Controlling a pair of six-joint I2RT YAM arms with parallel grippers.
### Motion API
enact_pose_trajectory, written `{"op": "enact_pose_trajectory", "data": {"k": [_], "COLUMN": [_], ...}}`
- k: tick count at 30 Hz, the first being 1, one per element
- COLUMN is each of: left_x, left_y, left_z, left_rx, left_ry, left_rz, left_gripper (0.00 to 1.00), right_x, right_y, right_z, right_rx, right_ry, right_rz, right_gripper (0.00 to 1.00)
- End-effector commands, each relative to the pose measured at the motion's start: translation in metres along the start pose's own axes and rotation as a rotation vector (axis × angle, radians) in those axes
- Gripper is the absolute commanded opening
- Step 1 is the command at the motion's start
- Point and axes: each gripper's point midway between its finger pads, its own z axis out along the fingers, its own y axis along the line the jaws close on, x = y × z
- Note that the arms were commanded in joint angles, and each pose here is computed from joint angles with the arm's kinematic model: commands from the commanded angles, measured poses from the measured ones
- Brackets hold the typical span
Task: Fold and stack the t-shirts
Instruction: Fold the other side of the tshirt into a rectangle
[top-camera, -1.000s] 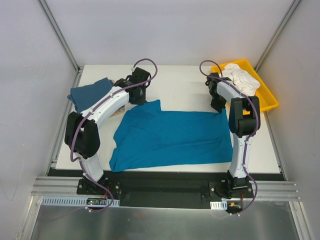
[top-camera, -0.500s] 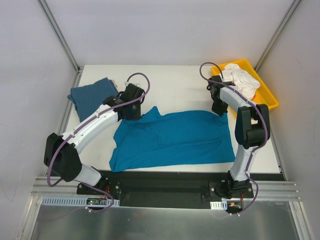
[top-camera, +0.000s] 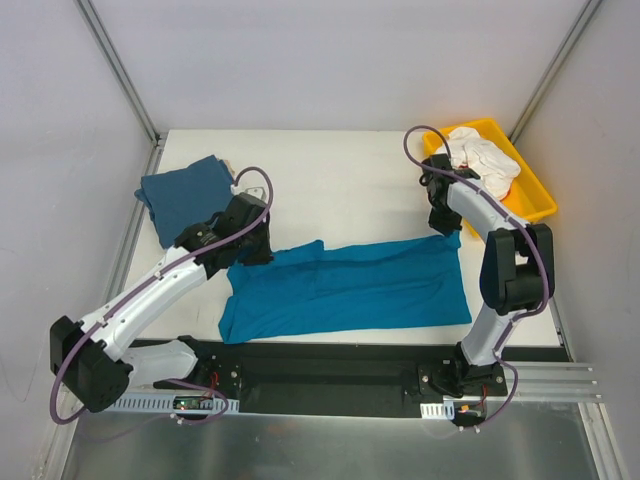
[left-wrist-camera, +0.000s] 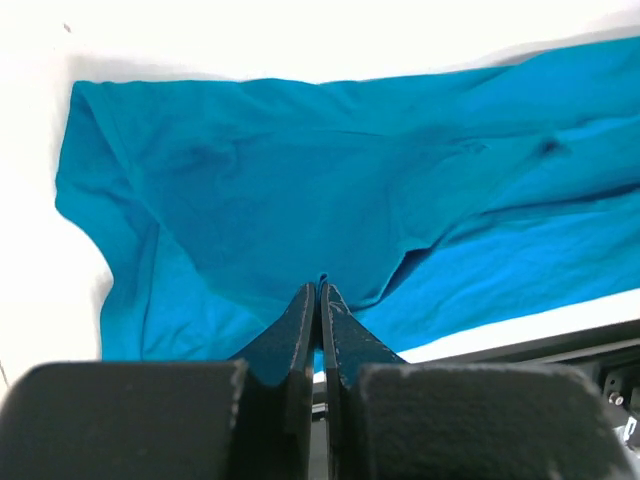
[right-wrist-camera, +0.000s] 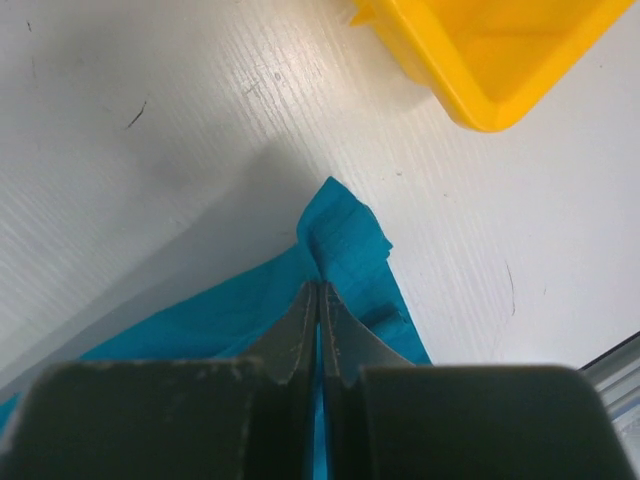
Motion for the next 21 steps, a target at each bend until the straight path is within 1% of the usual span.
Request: {"op": "enact_pose_trajectory", "data": {"k": [1, 5, 9, 12, 17, 21], "left_x": [0.021, 0.043, 0.061, 0.072, 0.094, 0.110], "left_y": [-0.002, -0.005, -0.004, 0.003, 0.007, 0.012], "left_z": [-0.012, -0.014, -0.023, -0.023, -0.014, -0.012], "left_rx": [0.048, 0.094, 0.128, 0.118, 0.111, 0.105], "left_ry": [0.030, 0.090, 0.121, 0.131, 0.213, 0.256], "left_rz": [-0.038, -0.040, -0.042, -0.055, -0.086, -0.101], "left_gripper": [0.00, 0.00, 0.00, 0.00, 0.00, 0.00], "right_x": [-0.002, 0.001, 0.007, 0.012, 0.021, 0.027], "right_y": [-0.011, -0.010, -0.014, -0.015, -0.016, -0.020], "right_z": [-0.019, -0.019, -0.019, -0.018, -0.011, -0.007], "right_rx": [-0.011, -0.021, -0.016, -0.017, -0.002, 0.021], "right_ry": [-0.035, -0.029, -0.022, -0.016, 0.006, 0.016], "right_rz": [-0.011, -0.018, -0.019, -0.028, -0.027, -0.035], "right_gripper": [0.01, 0.01, 0.01, 0.01, 0.02, 0.04]}}
